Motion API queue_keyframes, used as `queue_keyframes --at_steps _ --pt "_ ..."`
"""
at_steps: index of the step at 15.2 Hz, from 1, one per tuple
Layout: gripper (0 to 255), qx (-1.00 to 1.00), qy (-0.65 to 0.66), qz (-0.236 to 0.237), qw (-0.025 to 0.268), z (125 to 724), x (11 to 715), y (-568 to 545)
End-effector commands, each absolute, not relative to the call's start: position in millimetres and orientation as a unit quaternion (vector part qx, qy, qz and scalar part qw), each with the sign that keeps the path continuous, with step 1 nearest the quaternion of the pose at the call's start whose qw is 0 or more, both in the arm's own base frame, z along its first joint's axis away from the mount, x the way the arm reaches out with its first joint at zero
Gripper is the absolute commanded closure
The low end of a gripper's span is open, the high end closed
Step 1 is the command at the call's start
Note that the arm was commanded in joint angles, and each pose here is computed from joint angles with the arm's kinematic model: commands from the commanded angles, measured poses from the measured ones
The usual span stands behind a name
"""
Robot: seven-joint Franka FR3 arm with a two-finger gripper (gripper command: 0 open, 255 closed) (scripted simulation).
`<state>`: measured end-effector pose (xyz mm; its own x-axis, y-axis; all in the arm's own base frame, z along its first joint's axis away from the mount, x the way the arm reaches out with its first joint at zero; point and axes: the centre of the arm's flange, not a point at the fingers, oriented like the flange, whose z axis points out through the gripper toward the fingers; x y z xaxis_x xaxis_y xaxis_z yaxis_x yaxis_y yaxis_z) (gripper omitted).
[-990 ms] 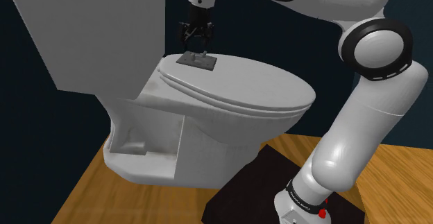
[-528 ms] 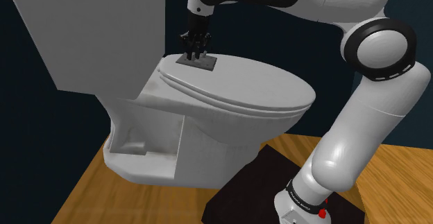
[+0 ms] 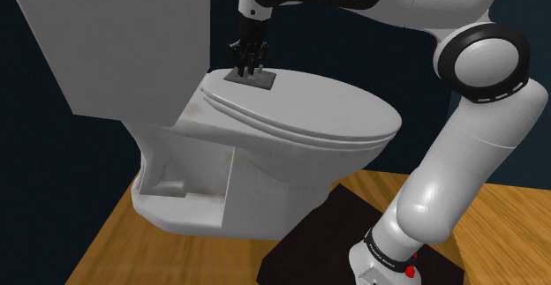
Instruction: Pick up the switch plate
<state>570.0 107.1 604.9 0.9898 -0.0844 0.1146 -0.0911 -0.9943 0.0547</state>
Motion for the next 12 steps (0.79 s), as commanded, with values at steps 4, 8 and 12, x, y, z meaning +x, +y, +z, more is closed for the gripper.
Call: queue_keyframes --at_steps 4,8,12 --pt "255 0.997 -0.044 0.056 0.030 625.2 570.1 107.0" --pt "255 0.997 -0.044 0.056 0.030 646.3 570.1 107.0" --pt "255 0.997 -0.044 0.056 0.030 667.4 570.1 107.0"
